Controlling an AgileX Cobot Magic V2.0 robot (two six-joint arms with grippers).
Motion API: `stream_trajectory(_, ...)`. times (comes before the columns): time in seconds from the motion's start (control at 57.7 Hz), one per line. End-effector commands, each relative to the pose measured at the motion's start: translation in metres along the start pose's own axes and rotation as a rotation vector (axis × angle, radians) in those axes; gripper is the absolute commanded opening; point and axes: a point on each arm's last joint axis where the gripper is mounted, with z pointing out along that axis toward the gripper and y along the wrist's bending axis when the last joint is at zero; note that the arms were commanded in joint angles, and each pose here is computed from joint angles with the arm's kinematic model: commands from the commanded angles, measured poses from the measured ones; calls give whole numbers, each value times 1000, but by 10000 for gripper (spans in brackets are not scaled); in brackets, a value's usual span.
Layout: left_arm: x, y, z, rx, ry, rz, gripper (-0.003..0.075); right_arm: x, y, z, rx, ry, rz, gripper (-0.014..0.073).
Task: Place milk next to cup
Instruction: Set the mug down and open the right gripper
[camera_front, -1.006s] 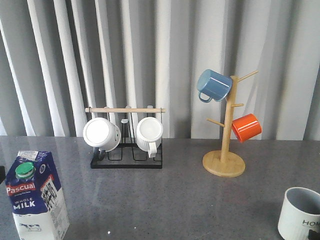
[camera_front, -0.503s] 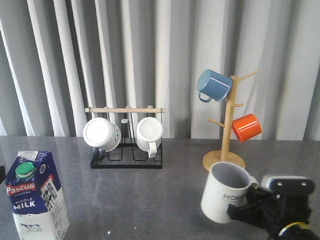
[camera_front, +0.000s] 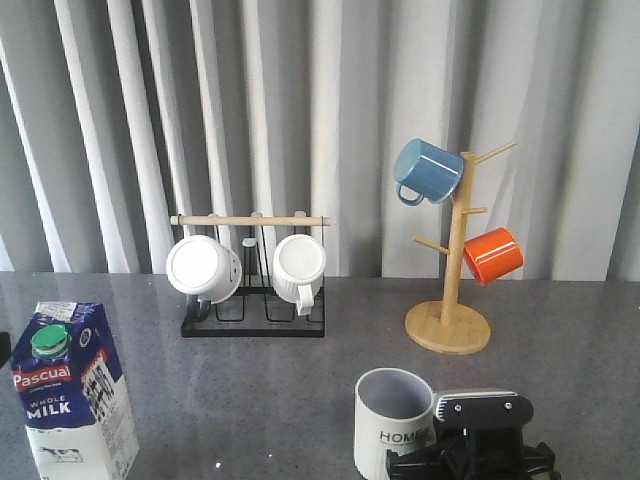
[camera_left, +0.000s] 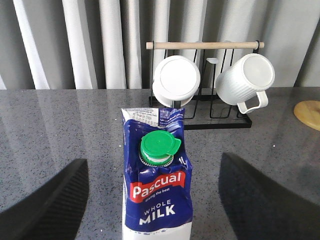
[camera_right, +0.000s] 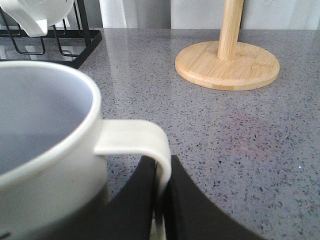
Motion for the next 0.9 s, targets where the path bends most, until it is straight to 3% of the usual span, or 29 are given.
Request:
stream_trajectory(0.0,-17,-2,-4,17,-109,-18,513,-22,4,-2,-24,-119,-17,17)
stream_trajectory(0.26,-17,-2,-4,17,-109,-18,513,-22,4,-3,-35,-109,-19,81)
stream_trajectory(0.607,-17,-2,-4,17,-109,-18,513,-23,8,-4,-74,-100,-46,231)
stream_trajectory(0.885,-17,-2,-4,17,-109,-18,513,-25,-6,-32,-66,-160,-67,279)
